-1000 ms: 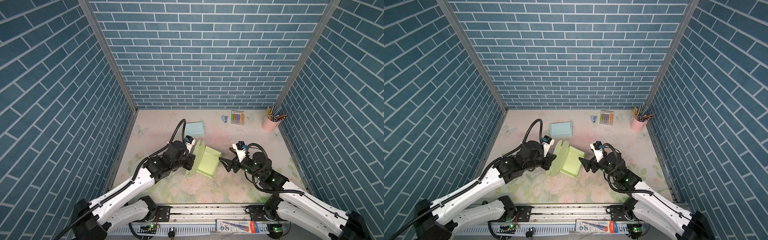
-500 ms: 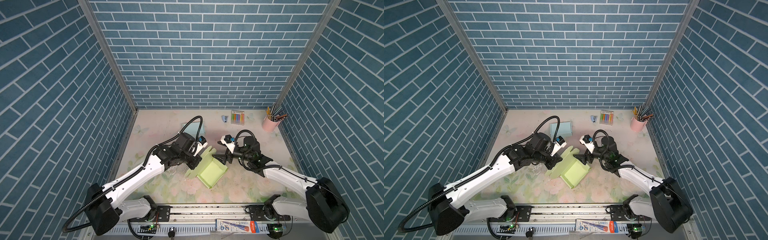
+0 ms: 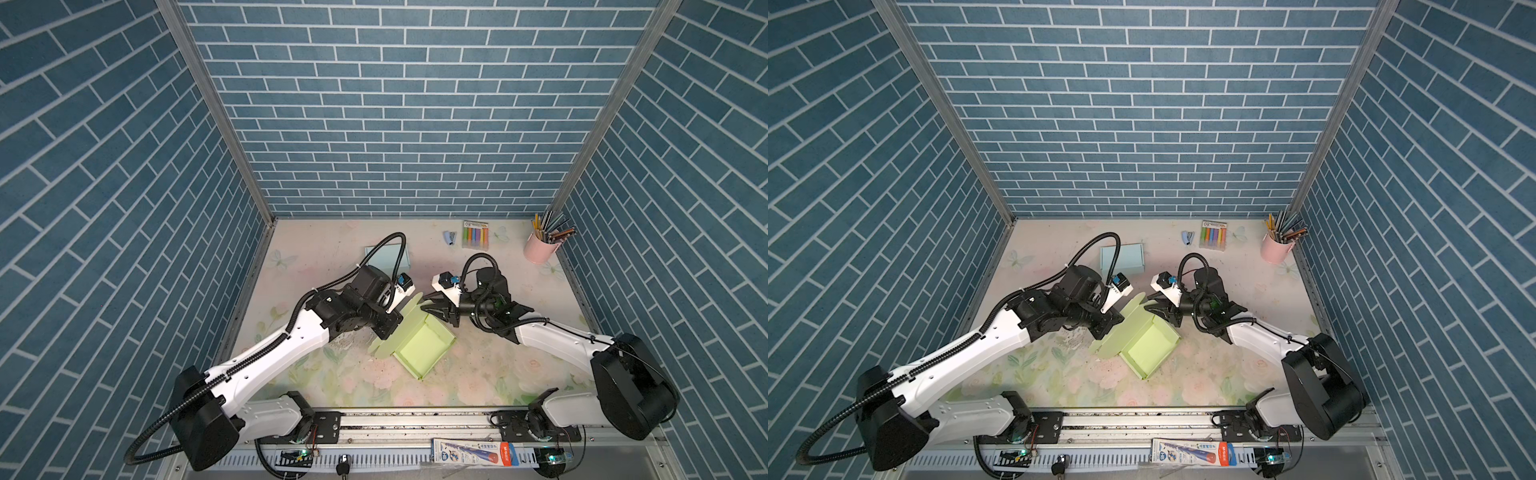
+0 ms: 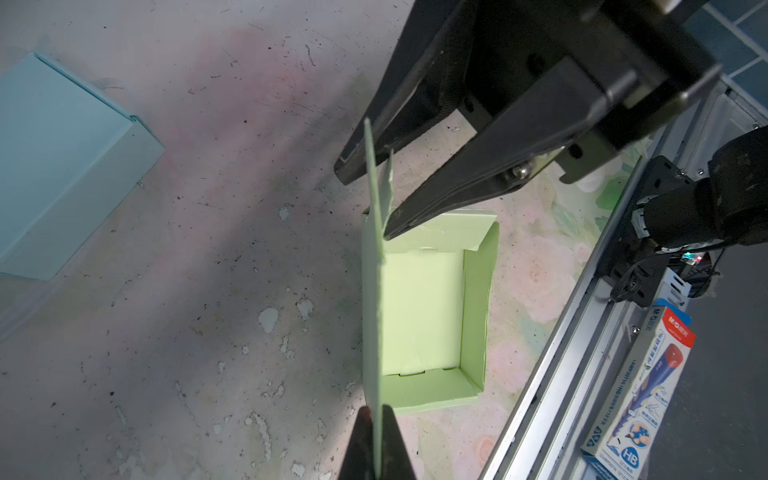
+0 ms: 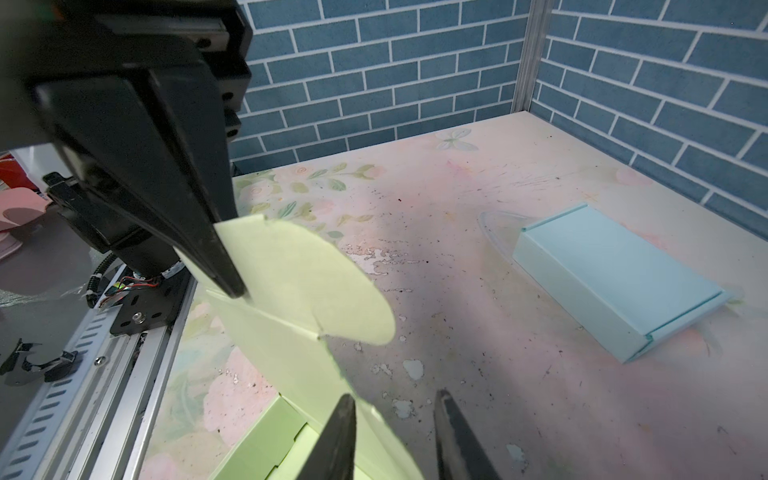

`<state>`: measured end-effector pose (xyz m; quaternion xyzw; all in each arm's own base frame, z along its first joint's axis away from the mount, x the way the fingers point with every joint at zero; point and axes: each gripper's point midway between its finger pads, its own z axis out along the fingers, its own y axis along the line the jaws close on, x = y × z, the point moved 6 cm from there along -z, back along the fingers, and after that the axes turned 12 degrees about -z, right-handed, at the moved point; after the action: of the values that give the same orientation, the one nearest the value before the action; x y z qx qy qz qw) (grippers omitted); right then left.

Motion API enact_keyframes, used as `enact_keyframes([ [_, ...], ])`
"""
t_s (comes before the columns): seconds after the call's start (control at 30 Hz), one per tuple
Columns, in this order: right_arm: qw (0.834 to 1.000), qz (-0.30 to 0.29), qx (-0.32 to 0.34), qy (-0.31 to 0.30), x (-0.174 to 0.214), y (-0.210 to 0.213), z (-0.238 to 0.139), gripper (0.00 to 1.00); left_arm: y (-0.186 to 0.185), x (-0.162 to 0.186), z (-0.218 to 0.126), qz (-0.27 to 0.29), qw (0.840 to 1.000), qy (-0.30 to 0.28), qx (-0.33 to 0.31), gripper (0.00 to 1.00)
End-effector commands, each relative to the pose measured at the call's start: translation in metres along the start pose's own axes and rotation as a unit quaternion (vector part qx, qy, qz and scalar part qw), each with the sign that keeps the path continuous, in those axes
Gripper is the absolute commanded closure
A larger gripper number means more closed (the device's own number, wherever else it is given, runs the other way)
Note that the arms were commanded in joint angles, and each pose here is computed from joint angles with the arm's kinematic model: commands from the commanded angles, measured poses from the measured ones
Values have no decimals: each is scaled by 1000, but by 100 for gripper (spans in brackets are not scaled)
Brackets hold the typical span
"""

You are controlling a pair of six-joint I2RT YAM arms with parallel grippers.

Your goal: Fold the paper box

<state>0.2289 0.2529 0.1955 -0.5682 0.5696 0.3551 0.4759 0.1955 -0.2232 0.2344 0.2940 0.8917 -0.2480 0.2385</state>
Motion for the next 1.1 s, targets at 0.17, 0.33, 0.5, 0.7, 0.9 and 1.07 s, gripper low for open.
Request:
enact_keyframes([
  [0.17,999,-39,6,27,-5,15,0,85,11,-2,-1,1,999,-10,-52,83],
  [0.33,999,-31,23,28,5,20,-3,91,23,-1,-10,-46,996,-49,-56,28],
  [0.5,998,-20,55,36,16,23,-11,95,40,12,-16,-128,983,-116,-53,11],
  [0.7,996,-15,87,24,17,17,-24,95,55,29,-17,-201,958,-205,-27,11],
  [0.9,994,-6,105,37,24,12,-23,95,53,47,-7,-207,955,-213,11,11],
  [1.07,994,-4,107,38,25,11,-22,96,57,55,6,-215,956,-200,11,11],
])
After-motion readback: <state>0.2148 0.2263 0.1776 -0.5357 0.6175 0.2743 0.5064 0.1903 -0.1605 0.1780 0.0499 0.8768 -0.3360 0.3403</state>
